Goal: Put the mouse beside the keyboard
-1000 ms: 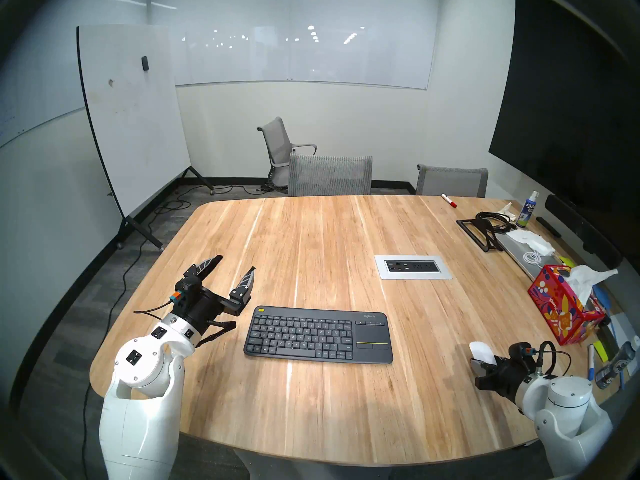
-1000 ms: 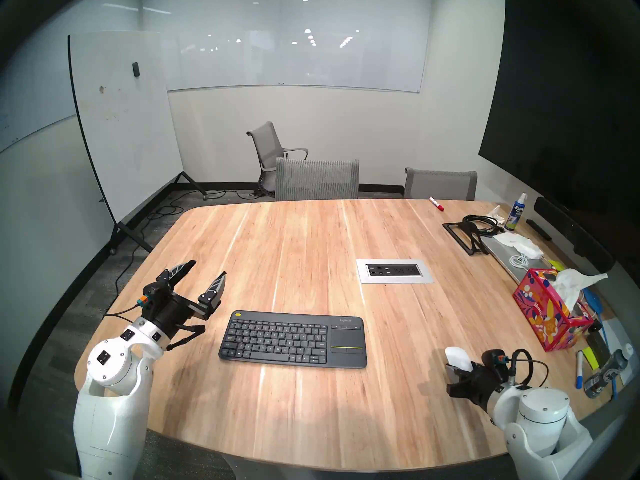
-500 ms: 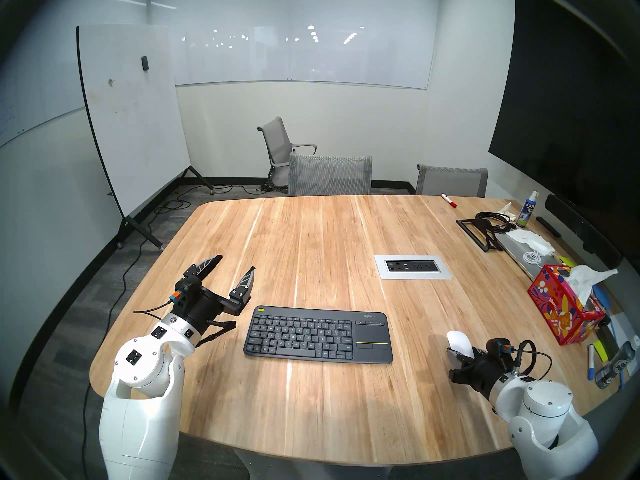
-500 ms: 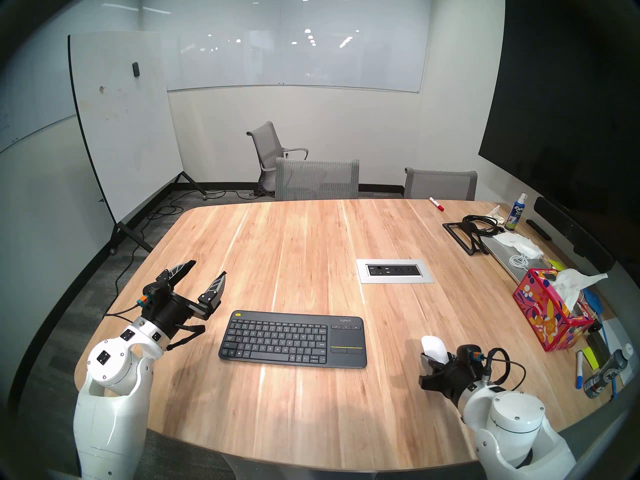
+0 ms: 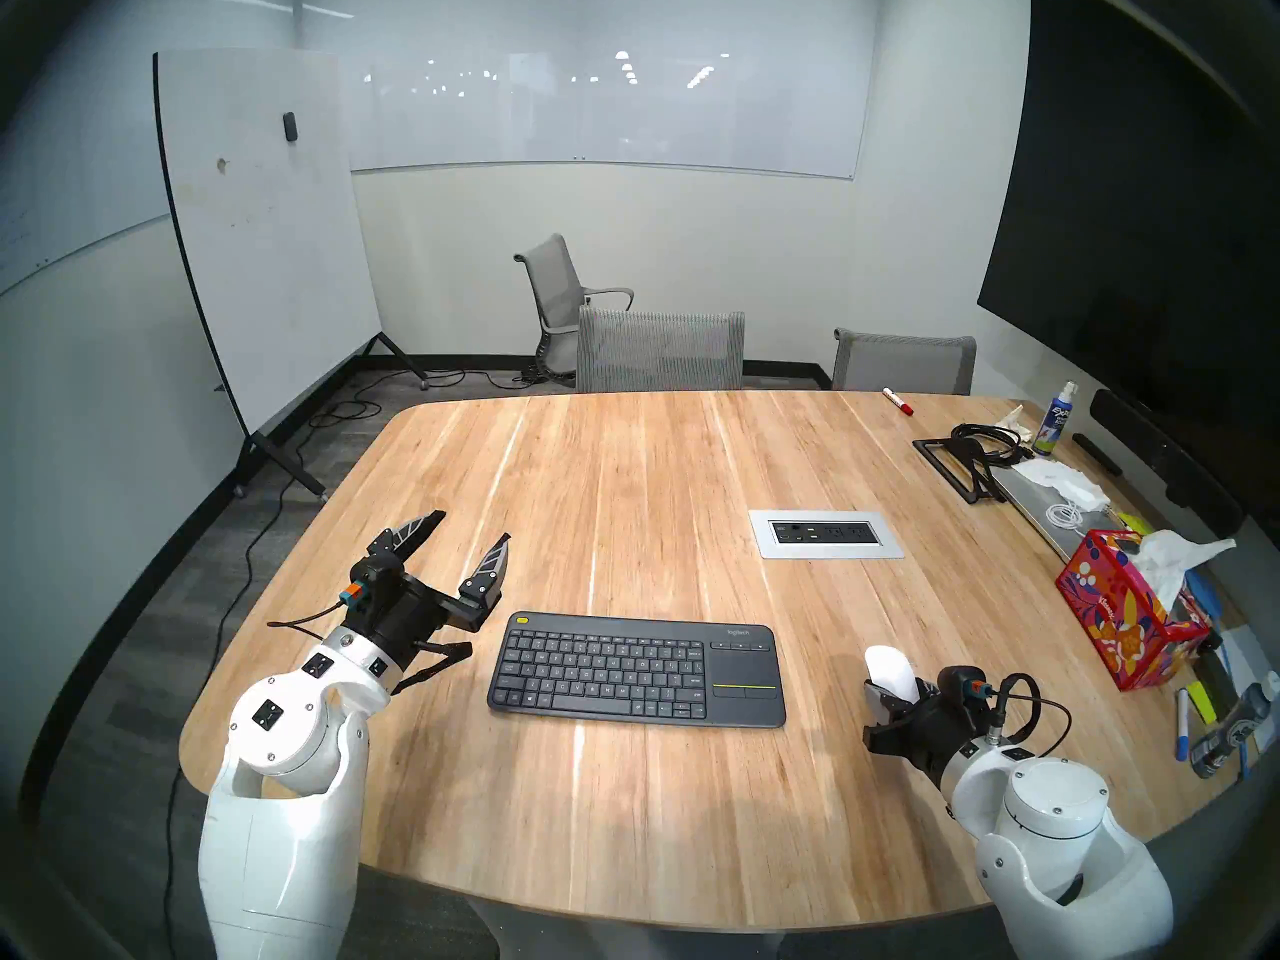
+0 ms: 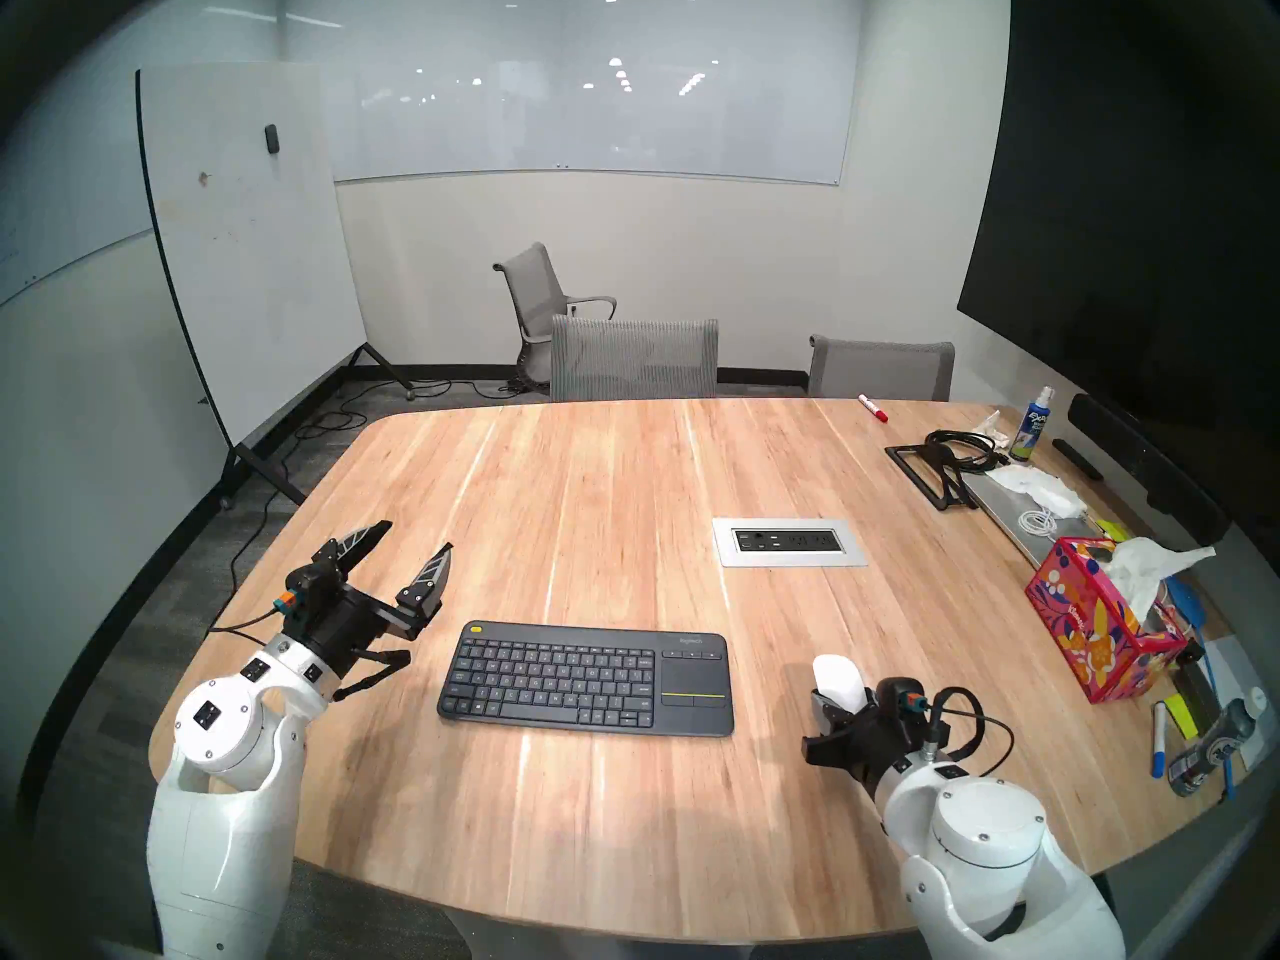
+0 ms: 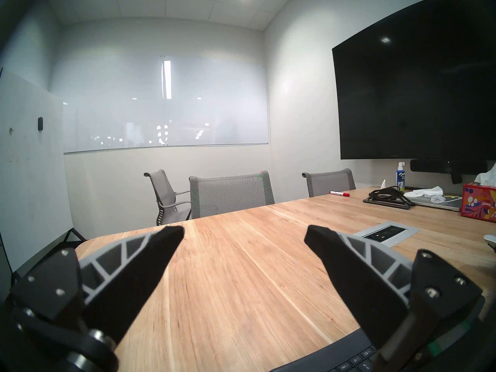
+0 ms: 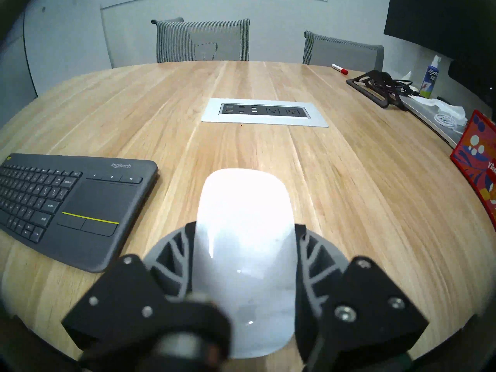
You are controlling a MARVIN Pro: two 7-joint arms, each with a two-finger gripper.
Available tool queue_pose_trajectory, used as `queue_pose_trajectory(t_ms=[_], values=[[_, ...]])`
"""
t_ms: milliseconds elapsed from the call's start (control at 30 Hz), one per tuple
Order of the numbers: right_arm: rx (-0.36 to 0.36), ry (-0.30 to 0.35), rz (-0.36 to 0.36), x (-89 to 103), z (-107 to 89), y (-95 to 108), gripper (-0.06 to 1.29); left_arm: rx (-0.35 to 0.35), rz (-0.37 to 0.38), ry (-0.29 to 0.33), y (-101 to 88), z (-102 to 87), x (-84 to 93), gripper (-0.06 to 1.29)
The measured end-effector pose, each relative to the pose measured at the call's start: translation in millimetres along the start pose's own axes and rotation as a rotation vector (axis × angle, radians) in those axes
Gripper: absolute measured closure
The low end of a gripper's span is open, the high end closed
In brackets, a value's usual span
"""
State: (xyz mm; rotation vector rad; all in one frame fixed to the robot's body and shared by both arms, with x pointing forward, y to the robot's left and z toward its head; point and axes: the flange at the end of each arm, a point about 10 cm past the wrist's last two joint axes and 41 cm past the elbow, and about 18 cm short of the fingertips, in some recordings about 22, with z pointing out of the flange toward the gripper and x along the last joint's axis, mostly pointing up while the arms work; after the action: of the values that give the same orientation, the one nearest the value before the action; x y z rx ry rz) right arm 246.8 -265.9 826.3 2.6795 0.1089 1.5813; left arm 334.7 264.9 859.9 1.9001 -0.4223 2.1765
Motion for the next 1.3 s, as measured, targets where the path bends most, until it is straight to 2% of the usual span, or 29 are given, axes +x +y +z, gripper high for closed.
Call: queue_pose_trajectory(t_ms=[267, 700, 1300], values=[[-0.016, -0.016, -0.023, 2.2, 12.2, -9, 0.71, 0.0, 0.0, 0.0, 0.0, 0.0, 0.0, -0.02], [-0.048, -0.03, -0.011, -1.8, 25.0, -23, 0.71, 0.0, 0.0, 0.0, 0.0, 0.0, 0.0, -0.02], [-0.077, -0.04, 0.008, -9.2, 31.9, -34, 0.72, 0.0, 0.0, 0.0, 0.0, 0.0, 0.0, -0.02]])
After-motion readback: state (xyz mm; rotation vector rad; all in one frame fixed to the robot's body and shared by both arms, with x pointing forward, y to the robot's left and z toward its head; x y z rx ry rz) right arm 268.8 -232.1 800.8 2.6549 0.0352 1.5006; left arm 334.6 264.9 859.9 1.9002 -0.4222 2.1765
